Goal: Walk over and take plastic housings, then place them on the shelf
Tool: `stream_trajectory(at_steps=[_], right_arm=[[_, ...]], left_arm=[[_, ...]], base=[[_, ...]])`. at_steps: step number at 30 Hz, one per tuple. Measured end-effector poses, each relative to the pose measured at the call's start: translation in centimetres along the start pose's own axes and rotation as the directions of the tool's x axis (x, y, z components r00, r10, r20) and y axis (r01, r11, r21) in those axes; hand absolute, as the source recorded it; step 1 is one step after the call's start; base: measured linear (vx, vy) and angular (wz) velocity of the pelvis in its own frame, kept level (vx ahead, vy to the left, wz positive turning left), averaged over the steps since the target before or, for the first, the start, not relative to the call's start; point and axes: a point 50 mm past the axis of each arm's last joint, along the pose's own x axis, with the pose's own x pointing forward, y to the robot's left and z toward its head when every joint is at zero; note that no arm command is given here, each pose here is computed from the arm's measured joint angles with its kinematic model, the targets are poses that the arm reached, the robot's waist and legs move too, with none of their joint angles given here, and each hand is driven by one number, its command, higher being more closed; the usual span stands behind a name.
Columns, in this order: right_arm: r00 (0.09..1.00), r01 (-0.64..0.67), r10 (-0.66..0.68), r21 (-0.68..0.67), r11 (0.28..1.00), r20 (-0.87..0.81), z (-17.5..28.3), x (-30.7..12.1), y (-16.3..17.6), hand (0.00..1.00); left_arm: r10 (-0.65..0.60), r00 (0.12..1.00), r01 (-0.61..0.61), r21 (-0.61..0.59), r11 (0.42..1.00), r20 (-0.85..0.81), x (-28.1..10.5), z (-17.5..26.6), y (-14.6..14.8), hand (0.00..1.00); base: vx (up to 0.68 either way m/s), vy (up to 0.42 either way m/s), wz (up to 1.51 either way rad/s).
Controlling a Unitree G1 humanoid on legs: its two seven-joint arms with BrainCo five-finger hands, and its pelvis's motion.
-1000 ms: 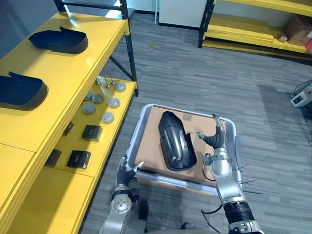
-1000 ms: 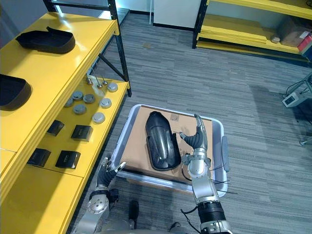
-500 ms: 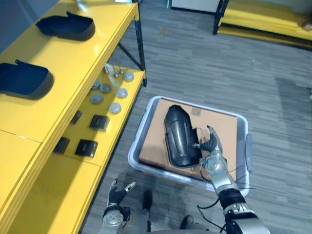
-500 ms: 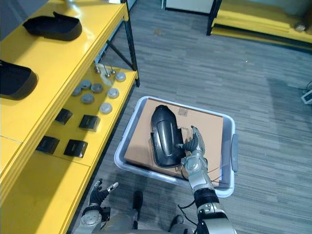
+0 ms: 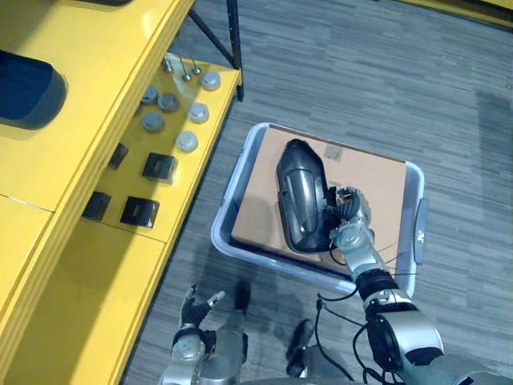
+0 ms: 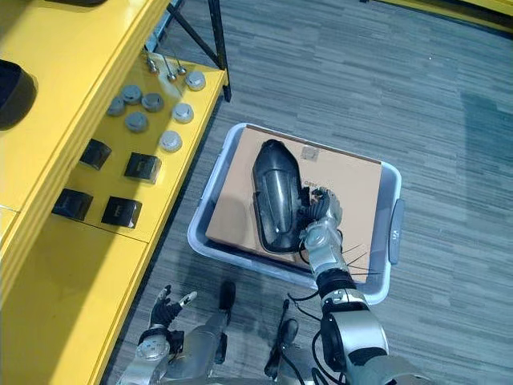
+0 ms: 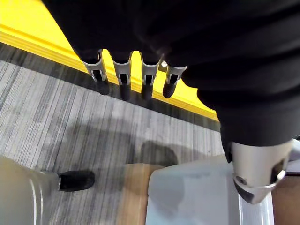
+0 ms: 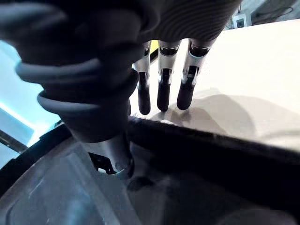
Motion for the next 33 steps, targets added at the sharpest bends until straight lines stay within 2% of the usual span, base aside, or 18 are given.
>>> stream_trajectory(at_steps=[6, 15, 24, 29, 33], right_arm=[[0.999, -0.049, 0.049, 0.017, 0.999, -0.017, -0.5, -0.4, 0.9, 1.00], [0.998, -0.066, 0.066, 0.123, 0.990, 0.004, -0.6, -1.5, 1.2, 1.00], [0.999, -0.030, 0.037, 0.335, 0.942, -0.013, -1.5, -3.3, 1.0, 1.00], [1.000, 0.026, -0.022, 0.403, 0.915, -0.013, -2.5, -4.6, -0.2, 1.00], [0.994, 0.090, -0.109, 0.444, 0.892, 0.019, -2.1, -5.4, -1.8, 1.00]], left_arm=[[-0.010, 1.000, 0.010, 0.004, 1.000, 0.009, 0.2, 0.3, -0.3, 0.00], [-0.009, 1.000, 0.009, -0.006, 1.000, 0.008, 0.2, 0.4, -0.2, 0.00], [-0.006, 1.000, 0.007, -0.032, 0.999, 0.017, 0.1, 0.7, -0.2, 0.00], [-0.008, 0.986, 0.028, -0.118, 0.993, 0.164, -0.4, 4.2, -0.5, 0.00], [-0.030, 0.928, 0.103, -0.179, 0.979, 0.372, -1.8, 9.0, -1.2, 0.00]], base=[[0.01, 0.002, -0.02], [-0.01, 0.005, 0.01], [-0.01, 0.003, 0.00], [0.00, -0.002, 0.02], [0.00, 0.000, 0.00]])
